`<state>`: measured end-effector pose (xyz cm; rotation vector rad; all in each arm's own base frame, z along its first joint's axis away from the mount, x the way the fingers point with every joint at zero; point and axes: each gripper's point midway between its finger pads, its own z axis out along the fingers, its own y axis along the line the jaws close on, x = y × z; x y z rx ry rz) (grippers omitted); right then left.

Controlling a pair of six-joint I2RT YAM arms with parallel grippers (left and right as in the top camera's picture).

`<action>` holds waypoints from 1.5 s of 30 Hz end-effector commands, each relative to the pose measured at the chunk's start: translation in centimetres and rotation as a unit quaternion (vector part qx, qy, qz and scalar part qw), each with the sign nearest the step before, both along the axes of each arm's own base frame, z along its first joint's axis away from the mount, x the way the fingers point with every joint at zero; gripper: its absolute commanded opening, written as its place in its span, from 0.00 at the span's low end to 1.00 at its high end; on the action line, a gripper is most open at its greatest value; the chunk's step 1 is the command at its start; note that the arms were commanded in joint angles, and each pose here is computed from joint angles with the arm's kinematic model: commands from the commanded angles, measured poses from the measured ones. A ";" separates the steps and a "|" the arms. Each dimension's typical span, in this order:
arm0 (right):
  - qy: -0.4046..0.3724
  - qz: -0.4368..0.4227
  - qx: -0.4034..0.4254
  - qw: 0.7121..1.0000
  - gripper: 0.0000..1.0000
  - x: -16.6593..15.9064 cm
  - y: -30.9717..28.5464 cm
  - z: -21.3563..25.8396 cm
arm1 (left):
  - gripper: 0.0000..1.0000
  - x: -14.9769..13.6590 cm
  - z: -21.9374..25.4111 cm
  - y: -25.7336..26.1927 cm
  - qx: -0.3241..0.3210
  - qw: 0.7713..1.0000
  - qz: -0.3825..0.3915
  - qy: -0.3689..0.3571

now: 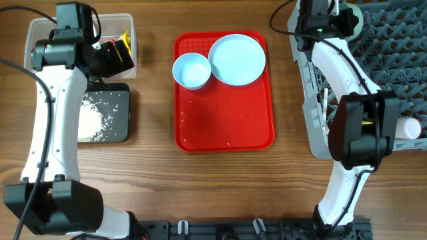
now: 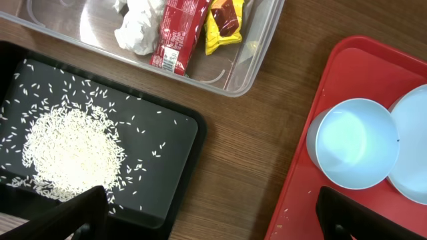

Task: Sort waste into correct bins and load items into the dishwasher rack
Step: 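Carry the green bowl right and set it upright in the rack, then reach the right gripper to the light blue bowl and grasp it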

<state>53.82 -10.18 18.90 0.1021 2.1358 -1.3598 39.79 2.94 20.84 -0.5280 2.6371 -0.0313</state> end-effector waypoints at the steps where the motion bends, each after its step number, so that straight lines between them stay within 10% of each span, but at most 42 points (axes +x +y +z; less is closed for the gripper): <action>1: 0.006 0.000 0.008 1.000 0.05 0.3 0.0 -1.5 | 1.00 0.1 -0.4 0.1 -0.004 1.000 0.005 0.005; 45: -0.016 0.222 0.084 0.971 0.76 1.1 19.3 1.7 | 1.00 0.1 -0.4 0.1 -0.004 1.000 0.005 0.005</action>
